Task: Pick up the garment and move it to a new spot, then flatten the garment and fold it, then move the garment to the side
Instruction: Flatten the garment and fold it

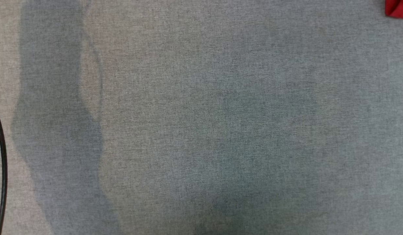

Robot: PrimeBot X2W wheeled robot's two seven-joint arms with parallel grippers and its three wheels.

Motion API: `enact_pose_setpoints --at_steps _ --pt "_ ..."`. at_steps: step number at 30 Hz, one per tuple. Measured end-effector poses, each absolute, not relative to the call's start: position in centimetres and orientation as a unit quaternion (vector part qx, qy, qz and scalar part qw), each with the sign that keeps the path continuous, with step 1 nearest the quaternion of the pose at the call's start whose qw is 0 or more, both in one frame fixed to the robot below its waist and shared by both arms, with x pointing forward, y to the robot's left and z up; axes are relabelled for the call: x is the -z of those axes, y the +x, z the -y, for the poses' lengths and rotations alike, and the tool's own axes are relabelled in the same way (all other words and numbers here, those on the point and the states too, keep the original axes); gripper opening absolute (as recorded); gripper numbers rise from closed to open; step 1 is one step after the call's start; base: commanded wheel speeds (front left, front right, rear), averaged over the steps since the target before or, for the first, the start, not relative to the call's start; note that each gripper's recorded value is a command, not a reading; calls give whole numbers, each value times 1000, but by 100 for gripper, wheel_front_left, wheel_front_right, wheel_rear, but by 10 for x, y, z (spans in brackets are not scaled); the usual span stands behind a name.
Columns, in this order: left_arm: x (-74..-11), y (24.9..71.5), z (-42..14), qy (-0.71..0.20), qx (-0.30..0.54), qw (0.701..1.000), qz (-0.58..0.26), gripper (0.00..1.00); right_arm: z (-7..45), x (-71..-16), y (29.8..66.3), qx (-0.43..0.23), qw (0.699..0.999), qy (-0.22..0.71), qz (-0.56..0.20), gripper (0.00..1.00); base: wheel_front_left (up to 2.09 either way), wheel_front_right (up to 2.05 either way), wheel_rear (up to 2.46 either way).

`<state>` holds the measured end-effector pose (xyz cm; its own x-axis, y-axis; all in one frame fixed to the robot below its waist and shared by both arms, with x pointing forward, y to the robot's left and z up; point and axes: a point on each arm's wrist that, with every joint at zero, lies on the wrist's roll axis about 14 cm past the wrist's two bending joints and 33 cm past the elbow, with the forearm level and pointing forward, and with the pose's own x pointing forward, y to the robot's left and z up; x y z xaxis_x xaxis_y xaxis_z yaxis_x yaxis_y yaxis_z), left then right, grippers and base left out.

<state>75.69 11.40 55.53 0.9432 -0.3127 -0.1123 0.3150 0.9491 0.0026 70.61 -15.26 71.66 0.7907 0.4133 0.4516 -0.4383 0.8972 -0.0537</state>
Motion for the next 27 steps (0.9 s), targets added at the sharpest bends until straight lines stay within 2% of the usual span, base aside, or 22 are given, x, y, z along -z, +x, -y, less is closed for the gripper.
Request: enact_pose_setpoints --at_steps 11,17,27 --pt "-477 744 -139 6 135 976 -171 0 159 -629 695 -238 964 5 116 0 0 0 0" --pt "-496 740 -152 1 123 978 -167 0 174 -619 684 -224 971 -5 84 0 0 0 0" --pt "-552 730 -147 3 135 983 -121 0 172 -643 668 -224 971 -11 86 0 0 0 0"
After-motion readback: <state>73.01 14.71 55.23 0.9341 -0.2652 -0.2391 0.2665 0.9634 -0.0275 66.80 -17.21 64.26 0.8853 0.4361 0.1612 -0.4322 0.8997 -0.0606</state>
